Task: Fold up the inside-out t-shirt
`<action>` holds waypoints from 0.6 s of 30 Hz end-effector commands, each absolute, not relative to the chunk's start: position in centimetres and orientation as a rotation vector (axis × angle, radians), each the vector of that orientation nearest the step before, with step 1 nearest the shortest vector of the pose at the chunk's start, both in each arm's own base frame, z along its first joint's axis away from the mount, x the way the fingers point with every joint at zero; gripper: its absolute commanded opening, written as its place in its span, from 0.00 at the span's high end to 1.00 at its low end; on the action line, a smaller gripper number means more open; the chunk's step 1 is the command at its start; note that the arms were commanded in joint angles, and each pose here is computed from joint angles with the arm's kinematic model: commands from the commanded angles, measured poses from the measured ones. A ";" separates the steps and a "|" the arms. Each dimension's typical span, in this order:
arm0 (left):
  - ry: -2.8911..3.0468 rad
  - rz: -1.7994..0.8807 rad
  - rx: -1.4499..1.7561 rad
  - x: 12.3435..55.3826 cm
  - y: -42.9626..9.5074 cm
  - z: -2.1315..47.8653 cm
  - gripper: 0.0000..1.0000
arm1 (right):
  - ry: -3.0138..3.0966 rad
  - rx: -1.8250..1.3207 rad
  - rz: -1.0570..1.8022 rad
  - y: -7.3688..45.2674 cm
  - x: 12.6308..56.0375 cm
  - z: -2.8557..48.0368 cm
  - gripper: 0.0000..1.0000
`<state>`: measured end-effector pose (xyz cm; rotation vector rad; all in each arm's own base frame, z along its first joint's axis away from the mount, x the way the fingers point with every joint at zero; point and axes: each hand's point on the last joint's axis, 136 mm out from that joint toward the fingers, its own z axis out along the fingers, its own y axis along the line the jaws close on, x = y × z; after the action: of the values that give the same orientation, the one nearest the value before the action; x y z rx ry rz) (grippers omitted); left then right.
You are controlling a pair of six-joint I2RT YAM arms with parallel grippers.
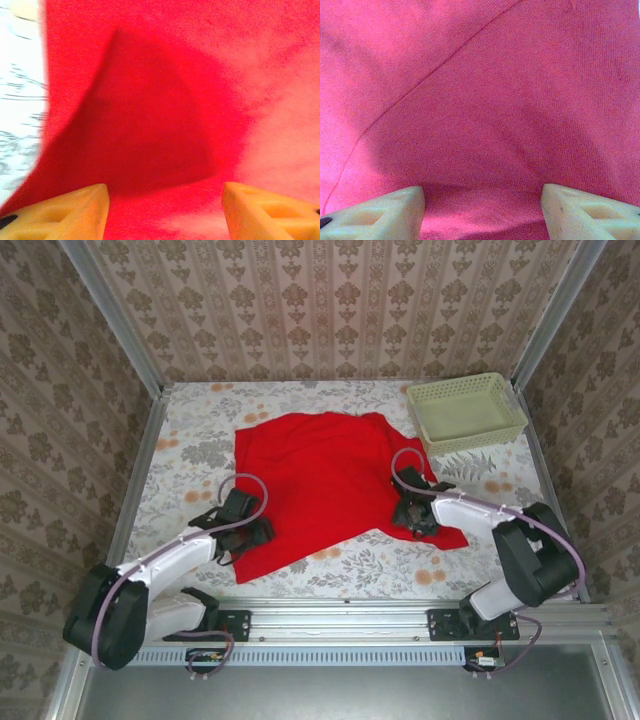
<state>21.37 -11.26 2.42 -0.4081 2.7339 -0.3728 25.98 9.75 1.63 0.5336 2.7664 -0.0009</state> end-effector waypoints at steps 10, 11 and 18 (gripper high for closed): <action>2.599 -0.324 -0.420 29.2 -8.3 10.5 0.28 | 2.708 0.487 0.008 12.1 20.3 5.6 0.35; 2.585 -0.298 -0.420 30.6 -8.2 11.5 0.27 | 2.677 0.442 0.007 12.4 21.3 6.9 0.35; 2.537 -0.067 -0.477 42.0 -4.9 13.9 0.17 | 2.545 0.360 0.198 13.9 31.2 13.2 0.34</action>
<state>40.08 -7.31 15.06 -0.4846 2.4911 -0.2305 28.16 13.56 11.85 0.4701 2.5729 0.1615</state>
